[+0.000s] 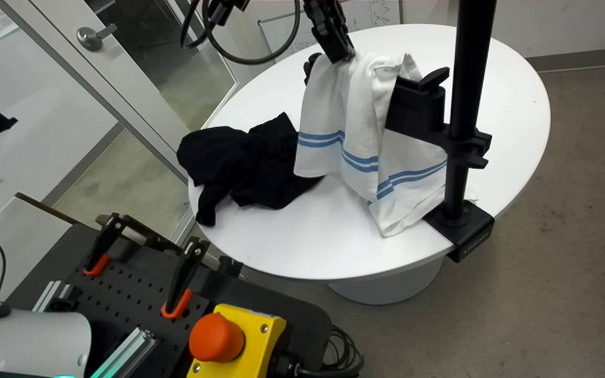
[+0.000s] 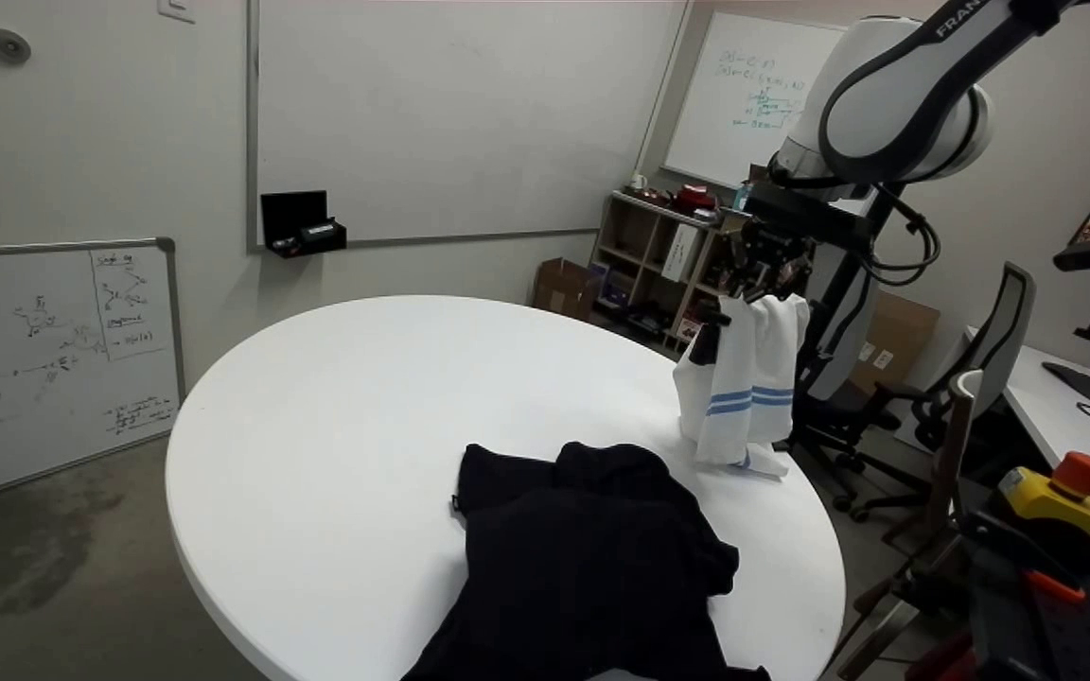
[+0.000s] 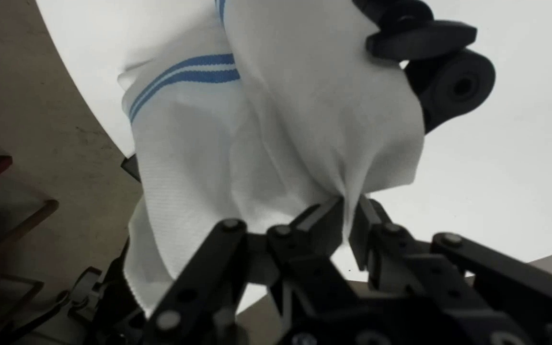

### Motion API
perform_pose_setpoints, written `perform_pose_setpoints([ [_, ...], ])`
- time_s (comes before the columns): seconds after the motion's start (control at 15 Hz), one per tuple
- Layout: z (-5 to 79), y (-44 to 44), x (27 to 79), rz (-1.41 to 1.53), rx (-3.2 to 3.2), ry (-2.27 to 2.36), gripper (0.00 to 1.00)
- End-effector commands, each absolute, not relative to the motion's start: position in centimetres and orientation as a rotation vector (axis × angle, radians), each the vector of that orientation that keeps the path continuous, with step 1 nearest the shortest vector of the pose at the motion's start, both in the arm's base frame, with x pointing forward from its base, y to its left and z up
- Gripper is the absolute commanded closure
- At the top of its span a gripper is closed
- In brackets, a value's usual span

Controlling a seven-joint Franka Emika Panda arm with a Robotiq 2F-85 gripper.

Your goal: Put the white towel on the table

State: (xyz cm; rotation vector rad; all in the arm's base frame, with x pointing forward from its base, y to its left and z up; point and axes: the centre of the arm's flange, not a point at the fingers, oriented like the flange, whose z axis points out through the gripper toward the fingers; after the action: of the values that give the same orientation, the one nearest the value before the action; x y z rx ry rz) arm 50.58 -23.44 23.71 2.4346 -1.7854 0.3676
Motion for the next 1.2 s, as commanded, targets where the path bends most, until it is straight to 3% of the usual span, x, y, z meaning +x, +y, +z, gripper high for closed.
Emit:
perform_pose_setpoints([
  [0.0,24.5,-22.5,51.3,0.406,2.441,-1.800,1.00],
  [0.53,28.9,-19.8,51.6,0.529,2.540,-1.790,0.99],
  [1.13,40.9,-13.4,50.0,0.956,2.775,-1.661,0.99],
])
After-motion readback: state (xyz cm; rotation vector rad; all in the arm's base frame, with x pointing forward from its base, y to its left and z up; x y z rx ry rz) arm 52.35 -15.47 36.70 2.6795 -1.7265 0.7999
